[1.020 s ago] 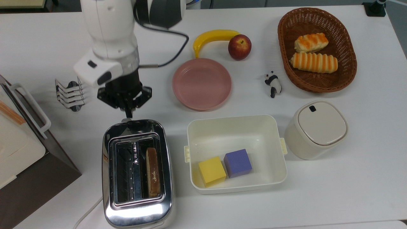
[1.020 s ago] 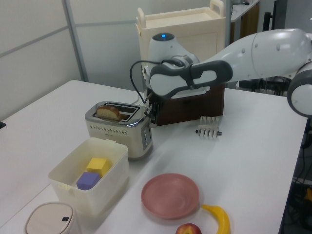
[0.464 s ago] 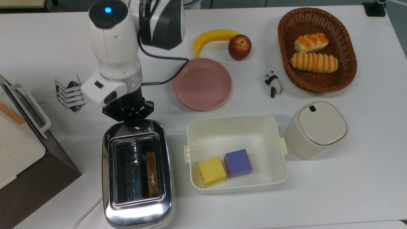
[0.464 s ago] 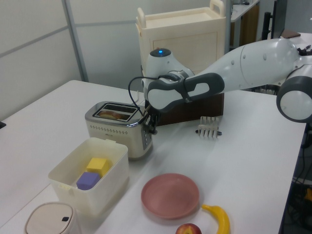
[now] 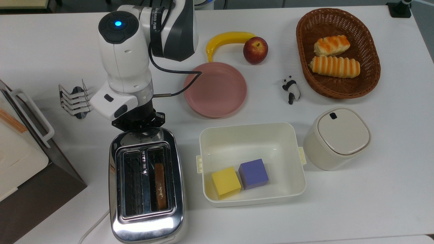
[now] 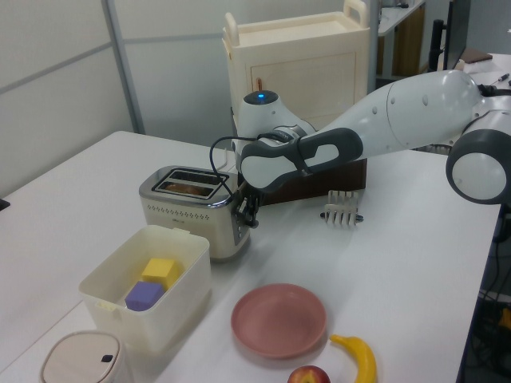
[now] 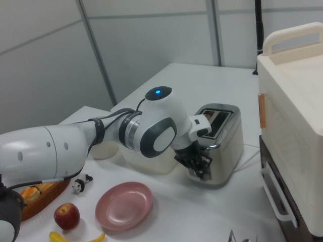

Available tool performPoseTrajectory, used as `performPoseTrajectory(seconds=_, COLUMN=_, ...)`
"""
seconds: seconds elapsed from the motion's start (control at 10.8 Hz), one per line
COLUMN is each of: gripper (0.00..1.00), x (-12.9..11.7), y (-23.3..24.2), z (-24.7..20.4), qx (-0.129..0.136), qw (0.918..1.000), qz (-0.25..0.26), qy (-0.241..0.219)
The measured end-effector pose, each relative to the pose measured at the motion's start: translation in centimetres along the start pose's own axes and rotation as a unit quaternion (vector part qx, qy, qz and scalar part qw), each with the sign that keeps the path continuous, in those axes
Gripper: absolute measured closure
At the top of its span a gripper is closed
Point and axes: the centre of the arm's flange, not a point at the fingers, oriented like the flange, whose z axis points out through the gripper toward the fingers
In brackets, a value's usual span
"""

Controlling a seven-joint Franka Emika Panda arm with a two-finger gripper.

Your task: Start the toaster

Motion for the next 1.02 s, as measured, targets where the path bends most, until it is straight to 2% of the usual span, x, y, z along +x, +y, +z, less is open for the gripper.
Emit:
performPoseTrajectory(seconds=0.28, gripper=0.99, x=0.1, y=0.1, z=-0.3, qx=-0.001, qw=1.0000, qz=0.001, qy=0.003)
performPoseTrajectory(seconds=0.56, gripper=0.99, x=0.5, y=1.7, z=-3.1, qx=-0.008, qw=0.9997, qz=0.010, qy=0.021)
performPoseTrajectory(seconds=1.02, gripper=0.99, x=-0.6, y=0.8, z=-10.3, qx=0.010, qw=0.9988, qz=0.007, qy=-0.048)
